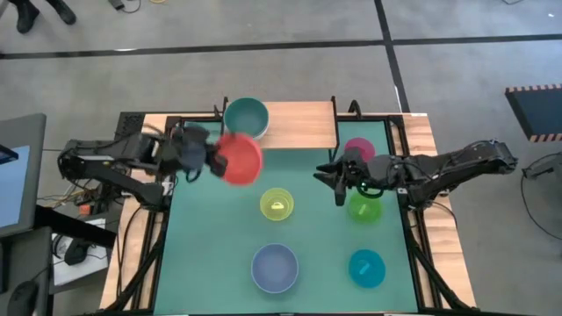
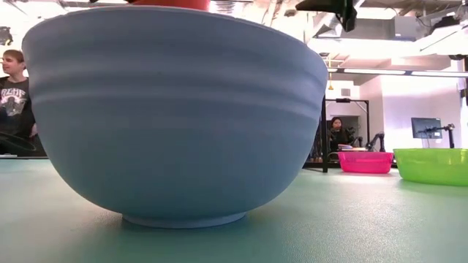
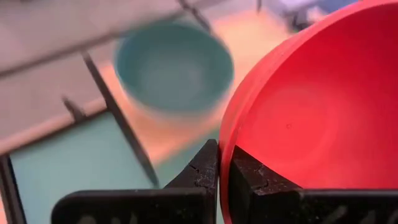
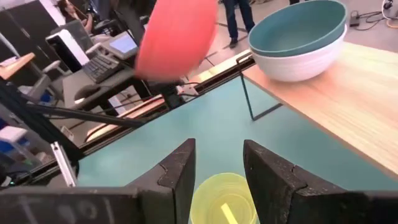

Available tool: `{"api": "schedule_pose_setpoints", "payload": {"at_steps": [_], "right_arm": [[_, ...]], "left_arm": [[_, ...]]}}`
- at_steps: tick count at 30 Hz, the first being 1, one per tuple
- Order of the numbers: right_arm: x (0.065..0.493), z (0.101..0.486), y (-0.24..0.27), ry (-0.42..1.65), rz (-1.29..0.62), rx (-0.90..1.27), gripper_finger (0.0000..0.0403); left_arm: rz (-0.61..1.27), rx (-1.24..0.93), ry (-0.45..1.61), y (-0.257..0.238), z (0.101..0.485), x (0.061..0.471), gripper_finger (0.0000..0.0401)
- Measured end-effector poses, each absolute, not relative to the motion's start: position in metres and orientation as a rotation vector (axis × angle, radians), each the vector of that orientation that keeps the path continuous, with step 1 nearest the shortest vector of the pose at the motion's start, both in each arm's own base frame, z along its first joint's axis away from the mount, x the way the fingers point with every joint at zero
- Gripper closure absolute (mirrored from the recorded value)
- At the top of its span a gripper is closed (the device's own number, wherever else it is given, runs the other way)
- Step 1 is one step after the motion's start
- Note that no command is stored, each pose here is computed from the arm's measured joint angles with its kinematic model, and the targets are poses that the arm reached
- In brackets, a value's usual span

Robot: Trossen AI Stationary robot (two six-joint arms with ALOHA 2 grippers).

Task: Place and stack bowls onto a shelf
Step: Stack the large orange bowl on the large white bowl on the shelf

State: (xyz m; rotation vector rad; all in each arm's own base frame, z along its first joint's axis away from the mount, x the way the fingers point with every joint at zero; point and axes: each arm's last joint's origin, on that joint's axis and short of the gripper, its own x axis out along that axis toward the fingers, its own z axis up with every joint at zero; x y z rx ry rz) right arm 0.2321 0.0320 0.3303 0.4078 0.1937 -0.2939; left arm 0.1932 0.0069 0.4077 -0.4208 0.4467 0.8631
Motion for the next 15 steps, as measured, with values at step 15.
{"api": "schedule_pose_setpoints", "payload": {"at_steps": [15], "right_arm": [[0.237, 0.349, 0.000, -0.001, -0.400, 0.298, 0.0244]], "left_arm": [[0.843, -0.387, 0.436, 0.131, 0.430, 0.190, 0.0401]]}}
